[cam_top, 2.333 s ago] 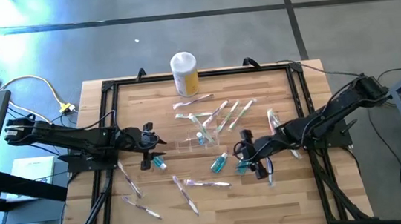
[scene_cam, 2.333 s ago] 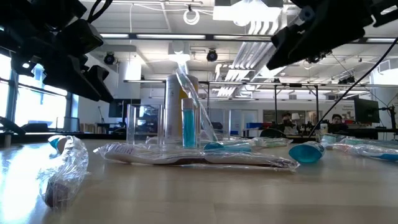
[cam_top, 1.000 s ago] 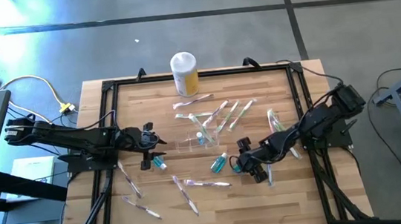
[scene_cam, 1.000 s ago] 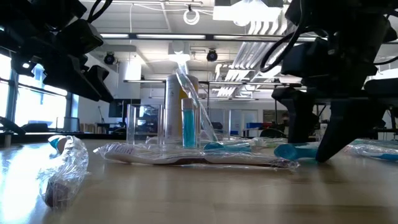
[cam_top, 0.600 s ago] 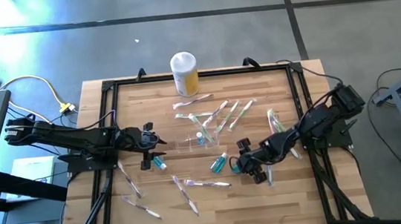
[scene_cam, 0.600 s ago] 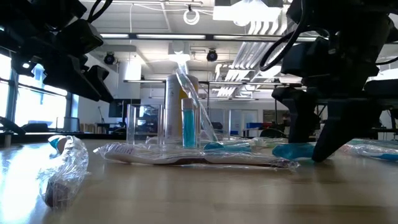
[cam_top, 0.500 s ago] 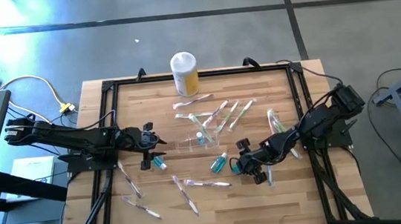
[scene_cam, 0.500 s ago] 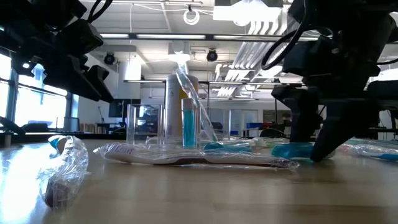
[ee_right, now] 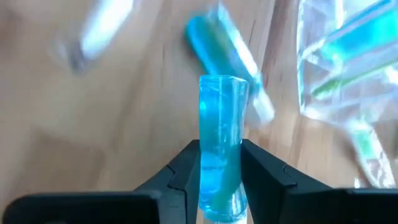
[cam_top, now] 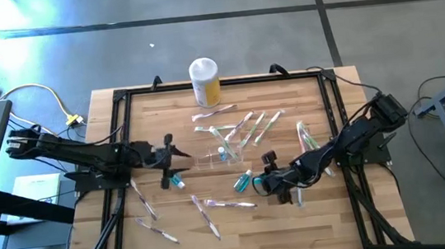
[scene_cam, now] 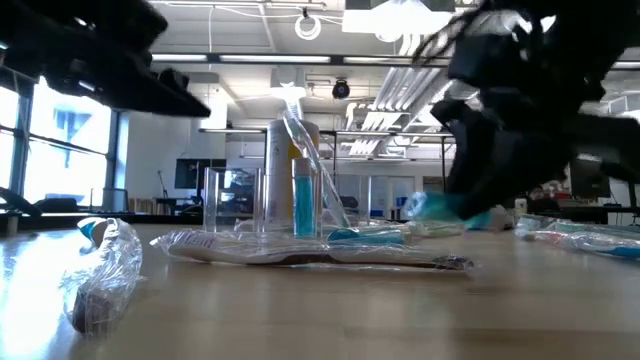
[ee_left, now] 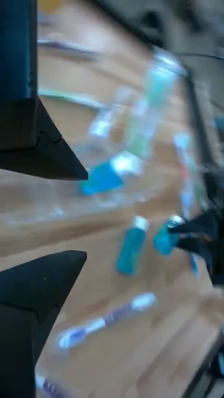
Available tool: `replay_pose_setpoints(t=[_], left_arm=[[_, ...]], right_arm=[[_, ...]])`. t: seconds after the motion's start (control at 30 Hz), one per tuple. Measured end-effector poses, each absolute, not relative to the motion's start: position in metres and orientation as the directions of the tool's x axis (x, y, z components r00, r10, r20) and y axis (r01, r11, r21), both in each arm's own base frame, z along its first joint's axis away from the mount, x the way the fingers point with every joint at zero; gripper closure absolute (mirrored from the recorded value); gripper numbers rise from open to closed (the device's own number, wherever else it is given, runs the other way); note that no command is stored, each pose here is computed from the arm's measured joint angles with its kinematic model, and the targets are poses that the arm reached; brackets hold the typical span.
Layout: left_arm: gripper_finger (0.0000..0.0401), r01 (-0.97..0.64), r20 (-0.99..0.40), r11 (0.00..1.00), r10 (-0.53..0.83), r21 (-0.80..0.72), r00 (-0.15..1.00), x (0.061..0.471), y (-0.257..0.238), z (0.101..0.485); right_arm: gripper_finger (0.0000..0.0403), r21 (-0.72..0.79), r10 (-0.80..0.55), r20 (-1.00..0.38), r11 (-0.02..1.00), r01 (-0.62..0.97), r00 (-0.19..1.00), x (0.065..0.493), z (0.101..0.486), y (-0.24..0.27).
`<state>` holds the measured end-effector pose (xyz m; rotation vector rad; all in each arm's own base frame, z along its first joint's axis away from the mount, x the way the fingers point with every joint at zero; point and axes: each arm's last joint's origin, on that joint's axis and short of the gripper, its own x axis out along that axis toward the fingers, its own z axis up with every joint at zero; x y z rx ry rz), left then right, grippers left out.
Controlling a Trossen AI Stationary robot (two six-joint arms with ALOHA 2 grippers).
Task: Pick & Place toothbrushing station
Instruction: Put the mouthwash bottle into the transparent organizer
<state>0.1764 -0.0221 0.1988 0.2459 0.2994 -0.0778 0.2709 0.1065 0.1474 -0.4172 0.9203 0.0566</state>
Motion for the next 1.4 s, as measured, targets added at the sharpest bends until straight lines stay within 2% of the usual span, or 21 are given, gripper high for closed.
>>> replay_pose_setpoints(t=[0.17, 0.3, 0.43, 0.57, 0.7, 0.9, 1.0, 1.13, 1.4], left_arm=[[0.021, 0.198, -0.154, 0.865, -0.141, 0.462, 0.978, 0.18, -0.044, 0.21], [0.021, 0.137, -0.081, 0.781, -0.11, 0.609, 0.991, 0.184, -0.059, 0.213], [0.021, 0.066, -0.033, 0.715, -0.059, 0.696, 0.998, 0.19, -0.071, 0.211], [0.021, 0.031, -0.059, 0.654, 0.022, 0.756, 0.998, 0.206, -0.083, 0.212], [0.021, -0.026, -0.098, 0.608, 0.17, 0.793, 0.981, 0.235, -0.092, 0.214], [0.021, 0.043, -0.18, 0.428, 0.287, 0.903, 0.941, 0.279, -0.111, 0.208], [0.021, 0.067, -0.194, 0.38, 0.307, 0.923, 0.932, 0.296, -0.118, 0.21], [0.021, 0.096, -0.22, 0.362, 0.321, 0.927, 0.921, 0.309, -0.124, 0.216], [0.021, 0.094, -0.236, 0.396, 0.327, 0.913, 0.915, 0.313, -0.125, 0.222]], right_arm=[[0.0312, -0.316, -0.106, -0.76, 0.922, -0.222, 0.641, 0.275, 0.162, 0.111], [0.0312, -0.319, -0.086, -0.75, 0.916, -0.245, 0.656, 0.278, 0.168, 0.113], [0.0312, -0.307, -0.074, -0.748, 0.919, -0.246, 0.66, 0.282, 0.173, 0.113], [0.0312, -0.303, -0.07, -0.73, 0.925, -0.23, 0.68, 0.289, 0.181, 0.111], [0.0312, -0.276, -0.055, -0.712, 0.939, -0.207, 0.7, 0.298, 0.192, 0.105], [0.0312, -0.266, -0.073, -0.682, 0.952, -0.154, 0.727, 0.309, 0.205, 0.096], [0.0312, -0.225, -0.106, -0.652, 0.973, -0.058, 0.751, 0.314, 0.21, 0.09], [0.0312, -0.191, -0.135, -0.629, 0.981, 0.016, 0.766, 0.32, 0.217, 0.081], [0.0328, -0.181, -0.122, -0.591, 0.983, 0.016, 0.798, 0.325, 0.222, 0.079]])
